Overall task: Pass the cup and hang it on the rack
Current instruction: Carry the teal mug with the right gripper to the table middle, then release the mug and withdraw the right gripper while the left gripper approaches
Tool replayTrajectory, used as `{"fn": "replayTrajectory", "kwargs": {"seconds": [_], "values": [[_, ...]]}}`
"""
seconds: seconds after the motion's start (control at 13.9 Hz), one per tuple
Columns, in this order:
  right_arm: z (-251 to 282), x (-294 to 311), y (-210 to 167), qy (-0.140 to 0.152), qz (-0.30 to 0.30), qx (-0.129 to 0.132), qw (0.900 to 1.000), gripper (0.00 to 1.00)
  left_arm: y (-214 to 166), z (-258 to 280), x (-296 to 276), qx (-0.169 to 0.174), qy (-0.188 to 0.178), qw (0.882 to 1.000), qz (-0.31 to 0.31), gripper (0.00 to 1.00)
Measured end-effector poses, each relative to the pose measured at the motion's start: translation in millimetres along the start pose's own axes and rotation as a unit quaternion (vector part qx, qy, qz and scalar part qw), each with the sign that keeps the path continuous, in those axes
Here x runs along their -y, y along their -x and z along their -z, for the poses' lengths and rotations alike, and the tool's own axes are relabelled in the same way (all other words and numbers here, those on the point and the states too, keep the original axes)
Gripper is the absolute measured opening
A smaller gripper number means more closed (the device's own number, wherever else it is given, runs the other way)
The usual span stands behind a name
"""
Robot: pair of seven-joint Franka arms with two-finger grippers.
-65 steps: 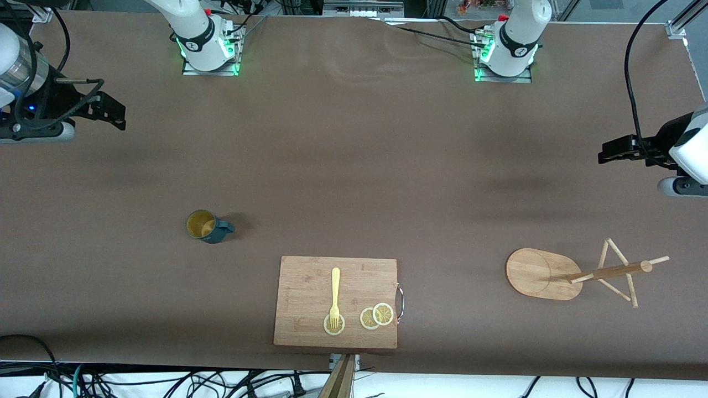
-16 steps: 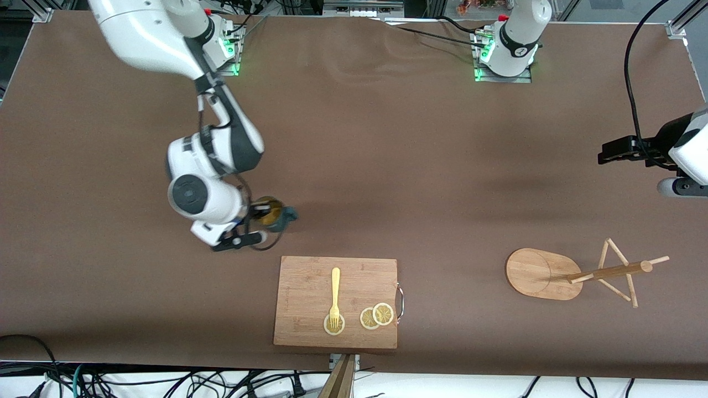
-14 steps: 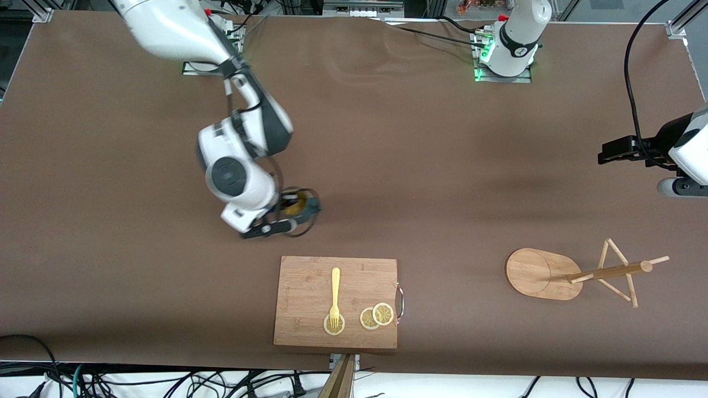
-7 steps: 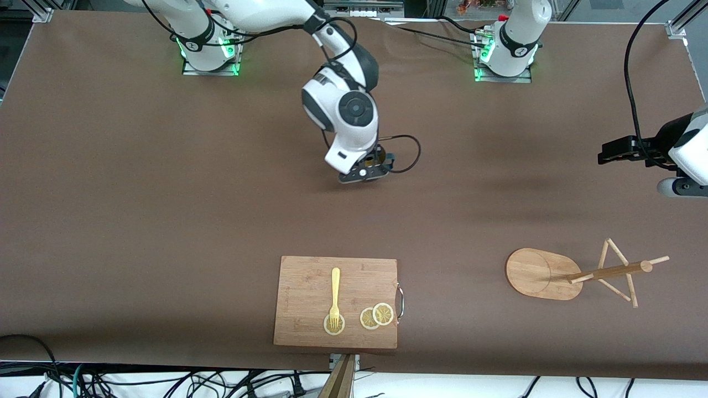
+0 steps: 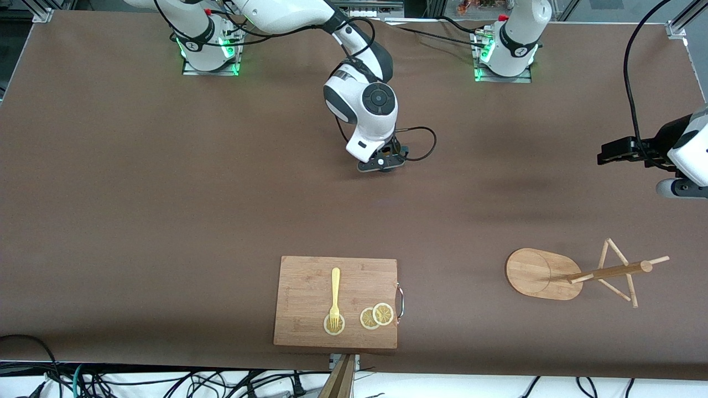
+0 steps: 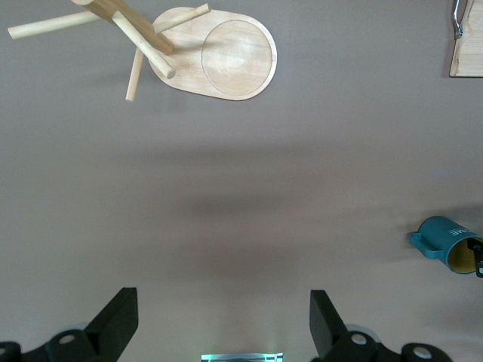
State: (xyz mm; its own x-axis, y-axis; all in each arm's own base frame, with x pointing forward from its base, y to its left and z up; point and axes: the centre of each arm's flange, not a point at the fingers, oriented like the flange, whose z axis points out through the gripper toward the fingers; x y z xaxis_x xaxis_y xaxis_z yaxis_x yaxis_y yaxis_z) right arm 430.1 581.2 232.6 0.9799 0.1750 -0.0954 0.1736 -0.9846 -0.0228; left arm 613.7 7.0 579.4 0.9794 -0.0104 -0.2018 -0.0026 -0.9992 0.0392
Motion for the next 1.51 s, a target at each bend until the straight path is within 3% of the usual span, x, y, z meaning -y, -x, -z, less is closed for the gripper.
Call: {"fn": "replayTrajectory", "kwargs": {"seconds": [0.14,0.29,0.36,0.5,0.65,0.79,1.08,1.3,1.51], "values": [[4.4,0.7,-2.4,-0.002,-0.001,-0.004,1.0,0.24,-1.6,-2.4,-0.6,0.002,0.0,1.0,-0.001,1.0],[16.5,2.0,-5.7,-0.007,-0.003,-0.006,1.0,0.28,-2.8,-4.4,-6.5,0.004,-0.001,1.0,-0.005,1.0],[29.8,1.2,-7.4,-0.007,-0.008,0.001,1.0,0.37,-3.0,-4.7,-9.8,0.004,-0.001,1.0,-0.008,1.0],[79.5,-4.9,-13.7,-0.01,-0.017,0.01,1.0,0.41,-3.4,-5.5,-11.6,0.005,-0.002,1.0,-0.009,1.0],[146.1,-31.6,-28.3,-0.02,-0.036,0.001,0.999,0.53,-4.2,-6.7,-12.3,0.006,-0.002,1.0,-0.01,1.0],[210.9,-91.1,-52.5,-0.033,-0.068,-0.012,0.997,0.59,-5.4,-9.0,-21.5,0.008,-0.003,1.0,-0.017,1.0],[277.4,-264.1,-101.1,-0.024,-0.114,-0.004,0.993,0.98,-7.6,-16.3,-52.8,0.015,-0.009,0.999,-0.042,1.0],[305.7,-356.2,-104.0,-0.024,-0.128,0.011,0.991,1.0,-8.5,-24.3,-57.4,0.026,-0.009,0.998,-0.052,1.0],[342.7,-419.5,-73.5,-0.023,-0.104,0.005,0.994,1.0,-3.1,-45.7,-61.1,0.057,0.014,0.991,-0.123,1.0]]}}
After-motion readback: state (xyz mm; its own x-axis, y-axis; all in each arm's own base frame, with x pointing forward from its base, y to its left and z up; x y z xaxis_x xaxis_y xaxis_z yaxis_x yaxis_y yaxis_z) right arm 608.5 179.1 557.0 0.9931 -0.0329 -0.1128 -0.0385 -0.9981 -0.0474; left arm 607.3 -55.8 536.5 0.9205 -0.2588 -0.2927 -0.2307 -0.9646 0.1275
